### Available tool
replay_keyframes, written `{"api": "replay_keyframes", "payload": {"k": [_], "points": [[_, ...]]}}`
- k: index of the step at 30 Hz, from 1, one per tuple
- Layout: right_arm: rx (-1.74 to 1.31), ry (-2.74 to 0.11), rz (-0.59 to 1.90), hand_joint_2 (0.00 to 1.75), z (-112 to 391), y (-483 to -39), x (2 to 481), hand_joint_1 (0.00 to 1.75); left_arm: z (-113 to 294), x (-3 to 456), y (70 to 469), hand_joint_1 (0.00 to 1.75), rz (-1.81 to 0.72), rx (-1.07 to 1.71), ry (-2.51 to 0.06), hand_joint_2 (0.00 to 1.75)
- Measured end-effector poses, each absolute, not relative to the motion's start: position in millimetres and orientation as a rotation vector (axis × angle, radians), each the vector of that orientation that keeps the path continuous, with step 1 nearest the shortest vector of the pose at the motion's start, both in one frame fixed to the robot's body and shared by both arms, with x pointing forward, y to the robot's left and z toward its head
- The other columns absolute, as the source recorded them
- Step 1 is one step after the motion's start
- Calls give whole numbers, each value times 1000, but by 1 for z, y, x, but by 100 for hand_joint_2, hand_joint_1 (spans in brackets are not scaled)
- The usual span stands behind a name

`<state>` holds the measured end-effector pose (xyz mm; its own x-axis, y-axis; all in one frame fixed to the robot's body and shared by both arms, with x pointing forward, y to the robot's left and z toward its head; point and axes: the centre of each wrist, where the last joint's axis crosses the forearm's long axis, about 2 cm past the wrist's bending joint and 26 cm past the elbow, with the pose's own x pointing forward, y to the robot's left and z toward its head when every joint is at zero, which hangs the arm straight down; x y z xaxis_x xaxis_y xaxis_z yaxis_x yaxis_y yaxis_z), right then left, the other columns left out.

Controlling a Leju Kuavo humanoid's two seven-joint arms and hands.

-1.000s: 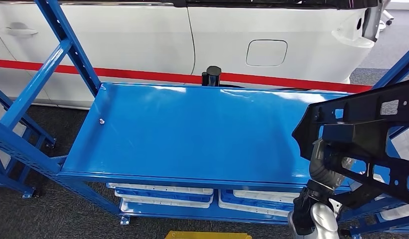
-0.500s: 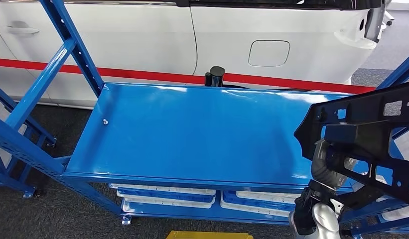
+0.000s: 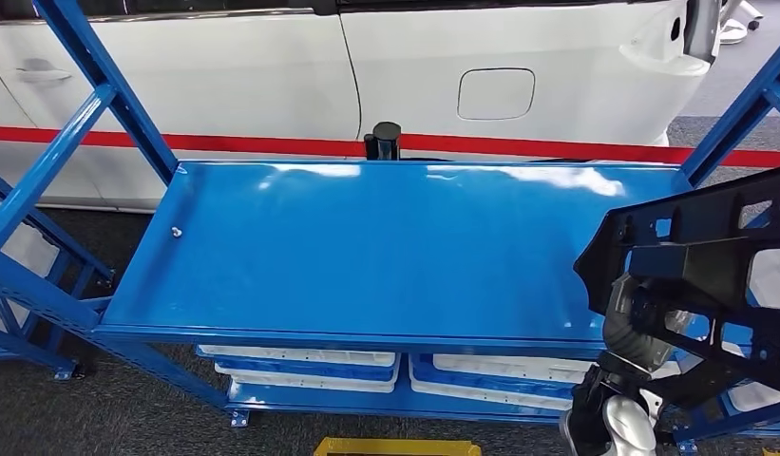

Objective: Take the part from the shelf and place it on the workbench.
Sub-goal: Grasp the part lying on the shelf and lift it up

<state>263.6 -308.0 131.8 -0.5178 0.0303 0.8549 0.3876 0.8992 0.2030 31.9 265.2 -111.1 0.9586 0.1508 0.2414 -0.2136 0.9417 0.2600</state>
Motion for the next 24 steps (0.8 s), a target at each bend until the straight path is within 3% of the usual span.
{"api": "replay_keyframes", "payload": {"k": [24], "points": [[-301, -2092, -457, 175, 133, -311, 258, 175, -110, 36, 261, 0, 196, 273, -230, 175]]}}
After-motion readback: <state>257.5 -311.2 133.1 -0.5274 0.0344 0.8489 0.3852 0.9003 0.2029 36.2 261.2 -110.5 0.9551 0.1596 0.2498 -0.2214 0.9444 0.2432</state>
